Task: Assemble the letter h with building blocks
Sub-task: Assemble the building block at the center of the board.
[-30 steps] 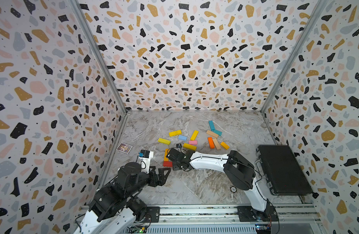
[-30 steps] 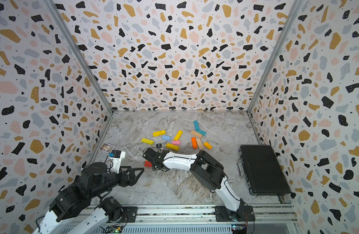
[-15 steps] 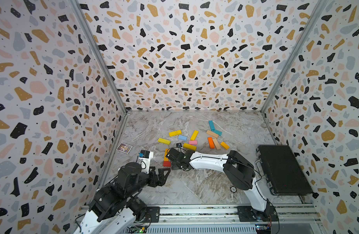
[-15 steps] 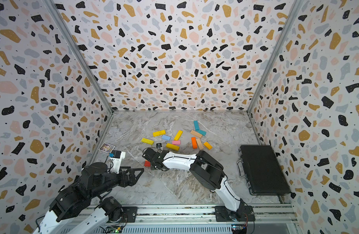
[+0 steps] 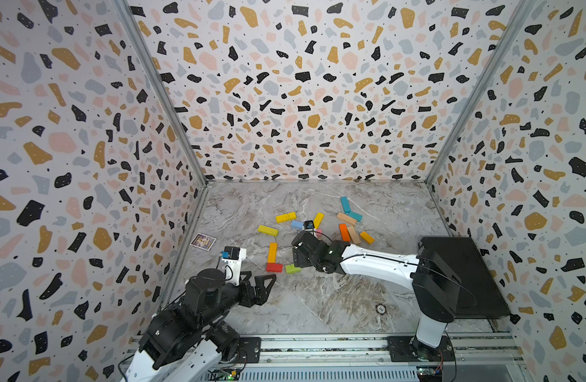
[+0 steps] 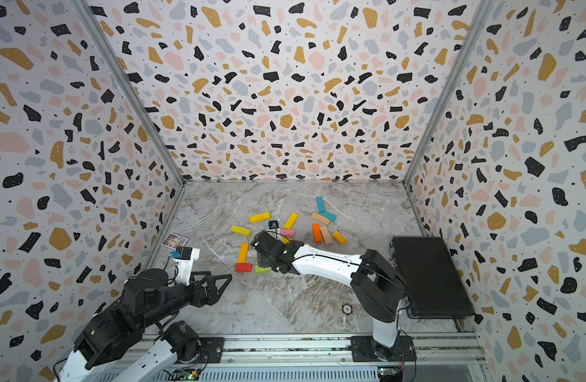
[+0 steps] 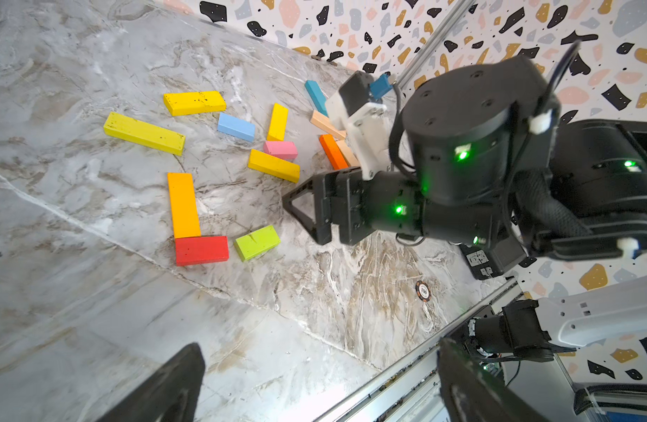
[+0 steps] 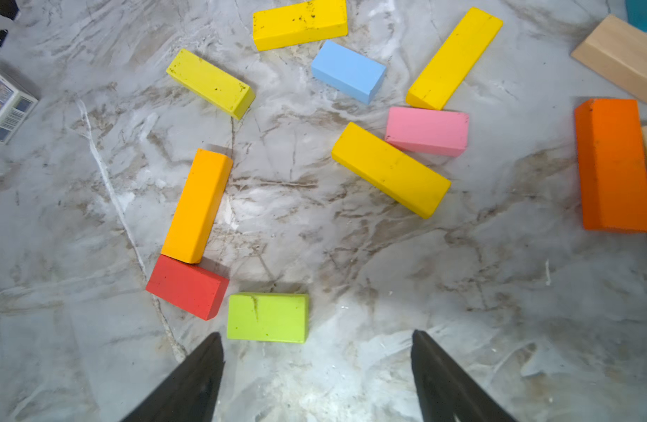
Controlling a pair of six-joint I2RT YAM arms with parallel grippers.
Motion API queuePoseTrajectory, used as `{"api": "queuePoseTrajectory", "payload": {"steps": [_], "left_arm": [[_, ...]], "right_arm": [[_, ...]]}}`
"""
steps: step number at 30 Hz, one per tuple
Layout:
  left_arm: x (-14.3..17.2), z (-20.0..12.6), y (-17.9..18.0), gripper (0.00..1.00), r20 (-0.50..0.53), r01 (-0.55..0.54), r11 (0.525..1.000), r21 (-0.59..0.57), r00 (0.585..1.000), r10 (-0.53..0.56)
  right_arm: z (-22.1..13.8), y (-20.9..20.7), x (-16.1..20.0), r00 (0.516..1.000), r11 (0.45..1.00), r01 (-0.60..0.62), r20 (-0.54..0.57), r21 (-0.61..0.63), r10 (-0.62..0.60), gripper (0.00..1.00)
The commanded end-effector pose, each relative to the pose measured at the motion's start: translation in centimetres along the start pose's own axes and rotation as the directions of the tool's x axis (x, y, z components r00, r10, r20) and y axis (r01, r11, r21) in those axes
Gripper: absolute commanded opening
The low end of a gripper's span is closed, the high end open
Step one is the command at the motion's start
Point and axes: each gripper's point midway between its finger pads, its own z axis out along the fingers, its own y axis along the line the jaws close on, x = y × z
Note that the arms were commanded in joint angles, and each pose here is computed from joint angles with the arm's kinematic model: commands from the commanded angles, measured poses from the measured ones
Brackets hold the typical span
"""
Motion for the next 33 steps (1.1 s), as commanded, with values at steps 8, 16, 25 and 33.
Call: {"api": "queuePoseTrajectory", "payload": {"steps": [8,16,25,33], "left_arm": [[-1.1,-0.1,-0.4,0.99,0.034,-0.005,1.0,0.003,0.999,0.005],[-0.8,0.5,-0.3,0.99,0.003,-0.008,1.0,-0.008,1.0,0.008],[-0.9,0.7,-0.2,0.99,0.007,-0.013,1.0,-0.014,1.0,0.013],[-0.9,0.7,-0.2,0.99,0.006,-0.014,1.0,-0.014,1.0,0.014]], "right_arm": [[3.1,-4.2,4.3,0.959,0.973,0.219,-0.2,0.079,-0.2,0.82],[4.5,-2.1,6.0,0.945,0.975,0.215,-0.237,-0.064,-0.224,0.78],[5.2,-1.9,6.9,0.931,0.97,0.23,-0.273,-0.081,-0.244,0.77],[5.5,-2.7,6.6,0.931,0.968,0.248,-0.267,-0.034,-0.248,0.76]]}}
